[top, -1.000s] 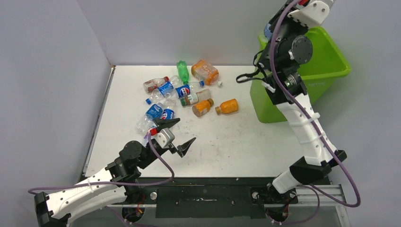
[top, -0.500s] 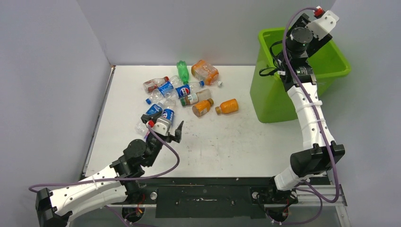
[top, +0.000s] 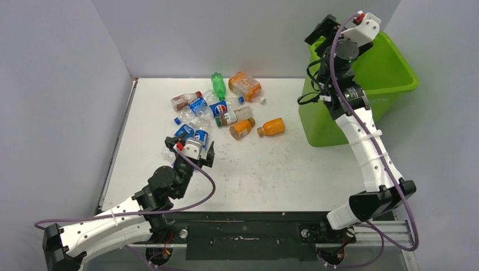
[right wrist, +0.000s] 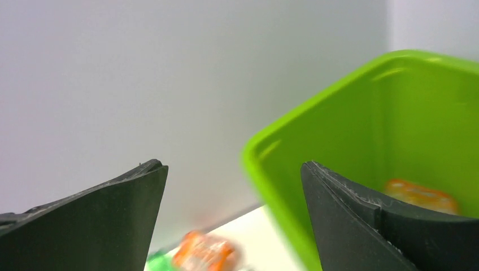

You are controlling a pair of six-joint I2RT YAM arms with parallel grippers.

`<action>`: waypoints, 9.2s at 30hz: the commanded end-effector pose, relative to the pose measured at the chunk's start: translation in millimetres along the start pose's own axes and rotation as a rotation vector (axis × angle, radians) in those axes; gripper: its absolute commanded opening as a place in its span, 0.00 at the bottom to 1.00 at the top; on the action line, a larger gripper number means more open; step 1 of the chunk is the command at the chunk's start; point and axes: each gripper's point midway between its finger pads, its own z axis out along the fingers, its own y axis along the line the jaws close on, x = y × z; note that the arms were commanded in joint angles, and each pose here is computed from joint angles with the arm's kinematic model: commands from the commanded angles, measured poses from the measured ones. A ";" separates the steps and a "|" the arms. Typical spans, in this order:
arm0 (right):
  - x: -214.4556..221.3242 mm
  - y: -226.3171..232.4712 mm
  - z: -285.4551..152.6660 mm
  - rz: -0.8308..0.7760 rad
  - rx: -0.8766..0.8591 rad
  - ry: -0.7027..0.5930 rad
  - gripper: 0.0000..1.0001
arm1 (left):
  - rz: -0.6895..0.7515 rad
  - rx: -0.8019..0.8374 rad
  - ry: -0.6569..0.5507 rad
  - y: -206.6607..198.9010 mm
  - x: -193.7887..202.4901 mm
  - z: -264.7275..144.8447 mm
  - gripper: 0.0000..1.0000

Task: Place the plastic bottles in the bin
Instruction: Place the plastic bottle in the trash bin, then pick up the plastic bottle at the center of the board, then place the plastic bottle in the trash bin.

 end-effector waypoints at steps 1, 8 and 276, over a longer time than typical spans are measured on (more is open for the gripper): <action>-59.3 56.3 -76.7 0.174 -0.284 -0.081 0.91 | -0.003 -0.097 -0.047 21.2 -18.9 0.1 0.96; 16.1 76.5 -172.1 0.205 -0.593 0.158 0.93 | -0.159 -0.286 0.043 58.2 -13.1 -17.3 0.96; -170.9 28.4 -117.8 -0.162 0.051 -0.253 0.05 | -0.149 0.633 -0.156 -102.0 -30.7 -34.3 0.96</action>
